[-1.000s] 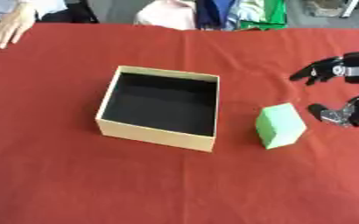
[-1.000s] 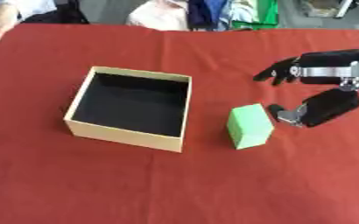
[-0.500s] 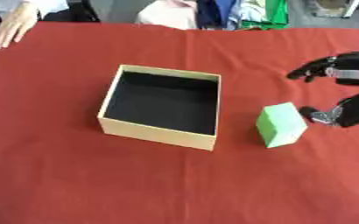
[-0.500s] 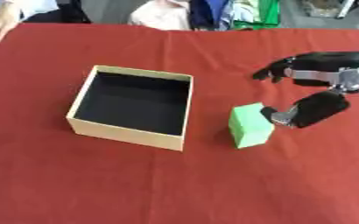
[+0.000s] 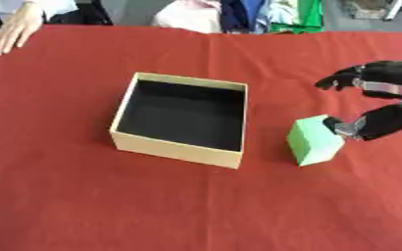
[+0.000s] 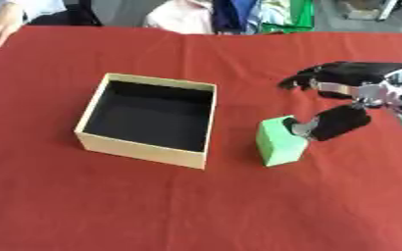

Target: Pick up objects on the table and place them in the box.

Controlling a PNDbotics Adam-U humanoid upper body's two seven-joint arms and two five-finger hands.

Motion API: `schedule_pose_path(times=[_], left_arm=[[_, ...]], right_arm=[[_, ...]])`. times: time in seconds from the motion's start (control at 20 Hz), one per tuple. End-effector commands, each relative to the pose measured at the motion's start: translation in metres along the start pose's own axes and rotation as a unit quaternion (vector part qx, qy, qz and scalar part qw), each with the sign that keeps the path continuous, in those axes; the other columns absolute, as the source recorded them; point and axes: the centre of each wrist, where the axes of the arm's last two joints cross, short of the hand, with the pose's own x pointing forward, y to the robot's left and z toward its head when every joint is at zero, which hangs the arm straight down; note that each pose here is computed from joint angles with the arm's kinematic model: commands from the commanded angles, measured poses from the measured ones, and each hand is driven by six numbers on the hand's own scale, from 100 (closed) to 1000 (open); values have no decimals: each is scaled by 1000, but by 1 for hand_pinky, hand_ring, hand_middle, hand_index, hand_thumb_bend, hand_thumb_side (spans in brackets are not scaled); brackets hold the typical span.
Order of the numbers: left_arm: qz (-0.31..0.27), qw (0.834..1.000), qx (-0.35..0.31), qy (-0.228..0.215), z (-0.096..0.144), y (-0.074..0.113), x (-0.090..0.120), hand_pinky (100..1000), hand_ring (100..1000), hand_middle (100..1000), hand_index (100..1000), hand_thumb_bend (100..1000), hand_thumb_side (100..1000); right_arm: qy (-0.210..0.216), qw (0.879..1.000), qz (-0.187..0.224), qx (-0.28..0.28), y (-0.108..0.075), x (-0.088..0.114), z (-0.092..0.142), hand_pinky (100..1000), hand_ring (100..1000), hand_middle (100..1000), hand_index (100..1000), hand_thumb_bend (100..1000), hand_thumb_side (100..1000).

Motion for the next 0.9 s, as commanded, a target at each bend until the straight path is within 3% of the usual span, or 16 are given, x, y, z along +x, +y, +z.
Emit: schedule_pose_path(times=[0.05, 0.6, 0.65, 0.7, 0.9], left_arm=[[-4, 1000, -10, -14, -5, 2, 6, 650, 620, 700, 780, 100, 530], [-4, 1000, -14, -13, -5, 1, 6, 650, 621, 701, 780, 100, 530], [-4, 1000, -14, -13, -5, 1, 6, 650, 621, 701, 780, 100, 535], [-4, 1000, -14, -13, -5, 1, 6, 650, 621, 701, 780, 100, 530], [-3, 1000, -15, -13, -5, 1, 6, 650, 621, 702, 780, 100, 529]], right_arm=[[8, 1000, 12, -3, -6, -2, 2, 916, 891, 895, 1000, 180, 665], [-10, 999, -2, 32, 6, -2, -3, 916, 891, 902, 1000, 166, 642], [-9, 999, -2, 34, 7, -2, -4, 917, 892, 902, 1000, 176, 604], [-8, 999, -2, 37, 9, -3, -4, 918, 893, 904, 1000, 172, 633], [0, 999, 2, 49, 14, -6, -6, 927, 896, 908, 1000, 214, 563]])
